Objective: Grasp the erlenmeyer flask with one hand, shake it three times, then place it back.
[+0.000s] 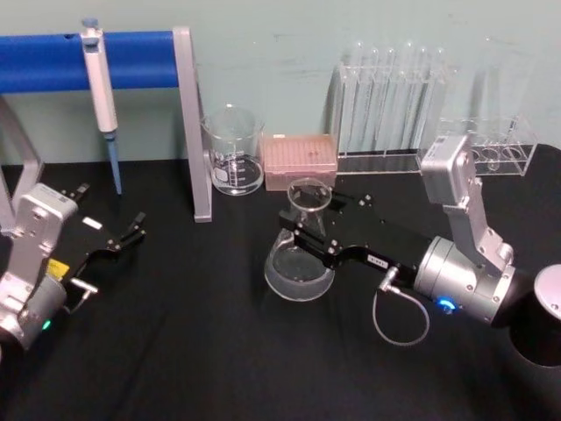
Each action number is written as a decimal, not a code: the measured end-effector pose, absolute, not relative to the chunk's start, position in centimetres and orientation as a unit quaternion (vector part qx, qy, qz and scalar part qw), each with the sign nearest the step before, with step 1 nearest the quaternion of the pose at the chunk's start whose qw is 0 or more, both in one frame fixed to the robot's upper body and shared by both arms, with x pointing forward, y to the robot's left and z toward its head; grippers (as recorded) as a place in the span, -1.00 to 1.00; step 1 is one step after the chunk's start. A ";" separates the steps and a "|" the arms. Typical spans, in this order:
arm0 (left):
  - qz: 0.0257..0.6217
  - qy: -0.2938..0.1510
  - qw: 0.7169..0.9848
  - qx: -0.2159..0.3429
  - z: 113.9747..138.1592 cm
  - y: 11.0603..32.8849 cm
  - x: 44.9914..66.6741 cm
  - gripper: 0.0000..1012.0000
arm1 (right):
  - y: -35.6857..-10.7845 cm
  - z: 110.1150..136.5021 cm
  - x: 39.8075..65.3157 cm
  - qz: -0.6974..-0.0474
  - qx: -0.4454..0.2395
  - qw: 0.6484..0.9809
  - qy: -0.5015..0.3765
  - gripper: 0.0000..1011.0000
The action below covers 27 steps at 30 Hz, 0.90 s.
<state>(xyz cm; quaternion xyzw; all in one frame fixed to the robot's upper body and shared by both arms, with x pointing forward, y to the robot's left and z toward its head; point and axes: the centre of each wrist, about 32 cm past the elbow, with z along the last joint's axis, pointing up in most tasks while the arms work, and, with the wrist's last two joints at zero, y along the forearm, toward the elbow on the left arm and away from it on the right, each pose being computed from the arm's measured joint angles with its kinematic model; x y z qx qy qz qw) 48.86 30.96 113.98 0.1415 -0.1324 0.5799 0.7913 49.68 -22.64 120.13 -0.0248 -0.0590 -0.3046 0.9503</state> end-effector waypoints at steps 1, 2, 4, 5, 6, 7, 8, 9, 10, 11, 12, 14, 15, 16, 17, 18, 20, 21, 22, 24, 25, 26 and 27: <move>0.580 -0.133 0.791 0.141 114.0 31.0 48.9 0.98 | -22.7 120.0 49.7 -0.304 -0.026 0.950 -0.059 -0.10; 0.580 -0.132 0.791 0.141 114.0 31.0 48.9 0.98 | -22.7 119.8 49.8 -0.304 -0.026 0.951 -0.059 -0.10; 0.580 -0.132 0.791 0.142 114.0 31.0 48.9 0.98 | -22.7 119.5 49.9 -0.303 -0.027 0.951 -0.057 -0.10; 0.580 -0.132 0.791 0.141 114.0 31.0 48.9 0.98 | -22.7 119.4 49.9 -0.303 -0.027 0.951 -0.057 -0.10; 0.580 -0.132 0.791 0.141 114.0 31.0 48.9 0.98 | -22.7 119.3 49.9 -0.303 -0.027 0.951 -0.057 -0.10; 0.580 -0.132 0.791 0.141 114.0 31.0 48.9 0.98 | -22.7 119.1 50.0 -0.303 -0.028 0.951 -0.055 -0.10; 0.580 -0.132 0.791 0.141 114.0 31.0 48.9 0.98 | -22.7 119.0 50.0 -0.303 -0.029 0.951 -0.054 -0.10; 0.580 -0.132 0.791 0.141 114.0 31.0 48.9 0.98 | -22.7 118.9 50.1 -0.304 -0.029 0.951 -0.054 -0.10; 0.580 -0.132 0.791 0.142 114.0 31.0 48.9 0.98 | -22.6 118.7 50.1 -0.304 -0.030 0.951 -0.053 -0.10; 0.580 -0.132 0.791 0.141 114.0 31.0 48.9 0.98 | -22.6 118.6 50.1 -0.304 -0.030 0.951 -0.052 -0.10; 0.580 -0.132 0.791 0.142 114.0 31.0 48.9 0.98 | -22.6 118.5 50.2 -0.304 -0.031 0.951 -0.051 -0.10; 0.580 -0.132 0.791 0.142 114.0 31.0 48.9 0.98 | -22.6 118.2 50.2 -0.305 -0.032 0.950 -0.049 -0.10; 0.580 -0.132 0.791 0.141 114.0 31.0 48.9 0.98 | -22.6 118.1 50.2 -0.306 -0.033 0.950 -0.049 -0.10; 0.580 -0.132 0.791 0.141 114.0 31.0 48.9 0.98 | -22.6 117.9 50.3 -0.306 -0.033 0.950 -0.048 -0.10; 0.580 -0.132 0.791 0.141 114.0 31.0 48.9 0.98 | -22.6 117.8 50.3 -0.307 -0.034 0.950 -0.047 -0.10; 0.580 -0.132 0.791 0.142 114.0 31.0 48.9 0.98 | -22.6 117.7 50.3 -0.307 -0.035 0.950 -0.047 -0.10; 0.580 -0.132 0.791 0.141 114.0 31.0 48.9 0.98 | -22.6 117.4 50.4 -0.308 -0.037 0.950 -0.046 -0.10; 0.580 -0.132 0.791 0.141 114.0 31.0 48.9 0.98 | -22.6 117.3 50.4 -0.308 -0.038 0.949 -0.045 -0.10; 0.580 -0.132 0.791 0.141 114.0 31.0 48.9 0.98 | -22.6 117.2 50.4 -0.309 -0.038 0.949 -0.044 -0.10; 0.580 -0.132 0.791 0.141 114.0 31.0 48.9 0.98 | -22.6 117.0 50.5 -0.310 -0.041 0.949 -0.042 -0.10; 0.580 -0.132 0.791 0.141 114.0 31.0 48.9 0.98 | -22.6 116.9 50.5 -0.310 -0.042 0.949 -0.042 -0.10; 0.580 -0.132 0.791 0.141 114.0 31.0 48.9 0.98 | -22.6 116.8 50.6 -0.311 -0.042 0.949 -0.041 -0.10; 0.580 -0.132 0.791 0.141 114.0 31.0 48.9 0.98 | -22.6 116.7 50.6 -0.311 -0.043 0.948 -0.040 -0.10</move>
